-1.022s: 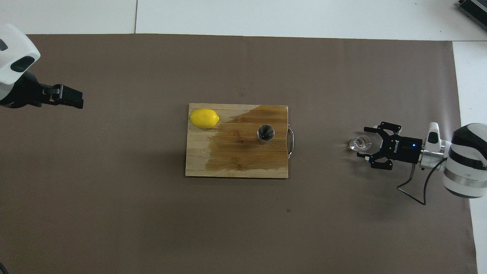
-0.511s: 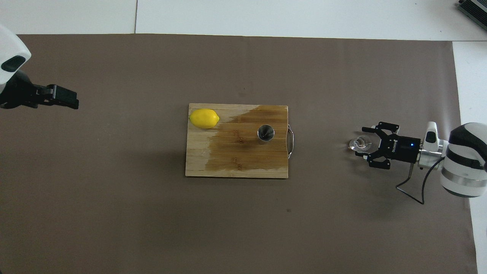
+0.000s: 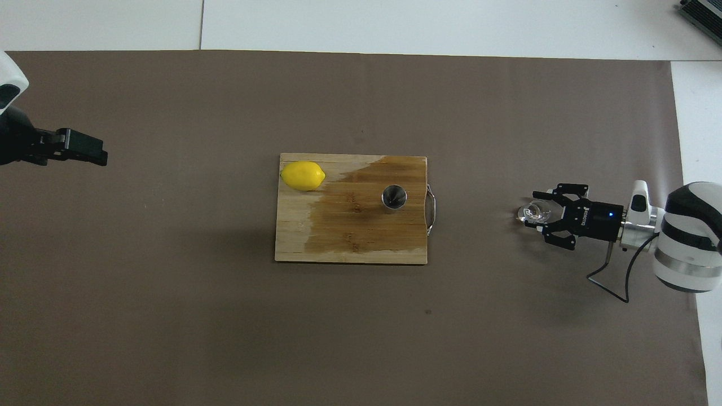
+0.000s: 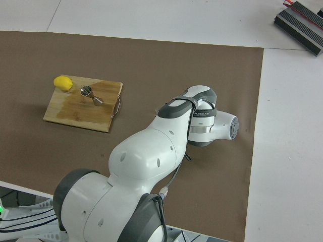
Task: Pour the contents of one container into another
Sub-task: 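Close the right gripper on the glass cup and lift it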
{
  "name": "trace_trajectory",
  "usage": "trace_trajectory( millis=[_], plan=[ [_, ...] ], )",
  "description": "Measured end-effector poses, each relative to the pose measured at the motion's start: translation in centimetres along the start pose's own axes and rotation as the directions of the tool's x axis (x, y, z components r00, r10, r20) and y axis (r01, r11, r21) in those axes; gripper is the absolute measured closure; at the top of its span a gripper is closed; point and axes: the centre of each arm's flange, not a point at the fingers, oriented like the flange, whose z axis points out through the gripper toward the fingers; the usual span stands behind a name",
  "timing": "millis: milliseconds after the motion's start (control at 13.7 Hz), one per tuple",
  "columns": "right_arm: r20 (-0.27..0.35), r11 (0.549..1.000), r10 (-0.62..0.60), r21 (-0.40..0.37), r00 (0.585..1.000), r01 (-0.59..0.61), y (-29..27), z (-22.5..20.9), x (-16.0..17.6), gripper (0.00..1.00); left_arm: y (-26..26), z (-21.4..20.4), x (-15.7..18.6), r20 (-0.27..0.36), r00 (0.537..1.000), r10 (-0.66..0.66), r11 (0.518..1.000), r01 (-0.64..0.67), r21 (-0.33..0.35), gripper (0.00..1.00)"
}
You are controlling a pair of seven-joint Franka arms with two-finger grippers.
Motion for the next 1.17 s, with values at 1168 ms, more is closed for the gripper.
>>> trace_trajectory(
  millis=[1168],
  plan=[
    [0.03, 0.981, -0.183, -0.053, 0.983, 0.184, 0.5, 3.5, 14.1, 0.52, -0.7, -2.0, -1.7, -0.018, 1.0, -0.012, 1.0, 0.012, 0.003, 0.0]
  ],
)
